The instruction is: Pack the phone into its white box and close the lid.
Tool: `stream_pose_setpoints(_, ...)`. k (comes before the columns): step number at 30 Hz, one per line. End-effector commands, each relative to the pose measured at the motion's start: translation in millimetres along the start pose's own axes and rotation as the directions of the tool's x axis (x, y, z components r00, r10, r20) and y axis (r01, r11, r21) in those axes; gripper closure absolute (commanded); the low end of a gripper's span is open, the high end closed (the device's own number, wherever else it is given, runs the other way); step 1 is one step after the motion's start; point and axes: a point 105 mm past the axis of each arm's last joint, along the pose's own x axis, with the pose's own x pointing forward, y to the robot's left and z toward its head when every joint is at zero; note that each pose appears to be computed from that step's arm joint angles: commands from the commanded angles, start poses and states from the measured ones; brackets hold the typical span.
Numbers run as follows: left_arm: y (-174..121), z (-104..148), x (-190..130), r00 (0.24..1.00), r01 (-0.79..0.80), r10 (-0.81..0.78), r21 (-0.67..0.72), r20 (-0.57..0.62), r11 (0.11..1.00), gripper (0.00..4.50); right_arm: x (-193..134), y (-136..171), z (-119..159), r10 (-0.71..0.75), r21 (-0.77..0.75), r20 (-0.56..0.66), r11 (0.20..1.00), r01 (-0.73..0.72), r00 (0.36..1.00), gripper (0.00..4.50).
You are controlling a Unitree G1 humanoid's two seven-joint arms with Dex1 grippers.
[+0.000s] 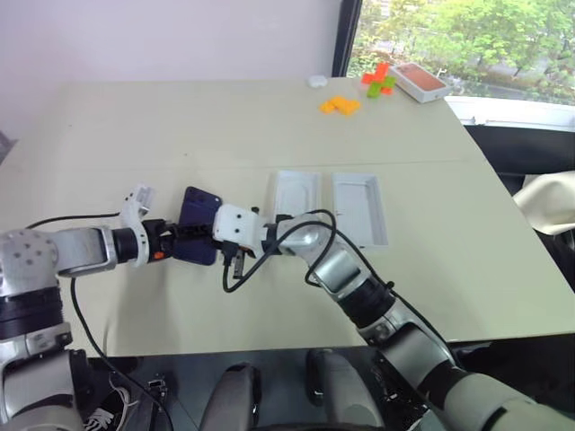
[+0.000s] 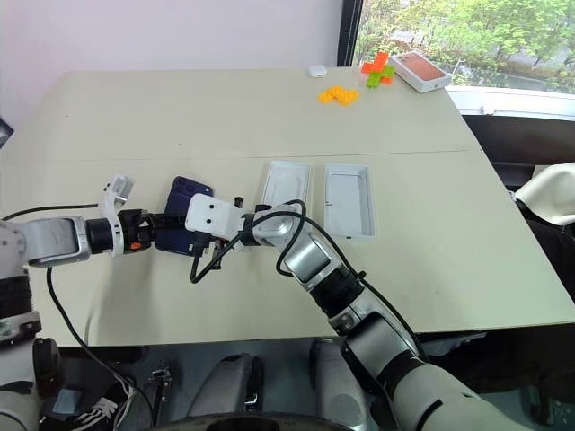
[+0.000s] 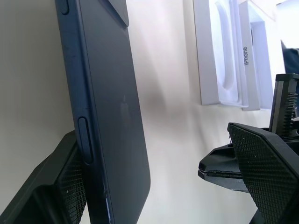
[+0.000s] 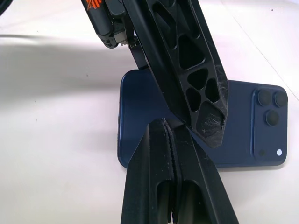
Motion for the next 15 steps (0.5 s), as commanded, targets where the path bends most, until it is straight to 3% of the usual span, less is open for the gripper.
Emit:
stream_pose_setpoints(1,-1,-11,5,0.999,0.002,-0.001,0.010,-0.048,1.000,0.00,-10,-18,30,-0.064,-0.057,0.093,0.996,0.070,0.994,4.46)
stream_pose_setpoints(11,7,-14,4,0.999,-0.020,0.020,0.005,-0.049,1.000,0.00,-57,-37,-6,-0.105,-0.098,-0.027,0.990,0.102,0.994,4.46)
stream_pose_setpoints(15,9,-18,7,0.998,-0.016,0.016,-0.002,-0.053,1.000,1.28,-70,-42,-11,-0.125,-0.117,-0.053,0.986,0.118,0.991,4.50)
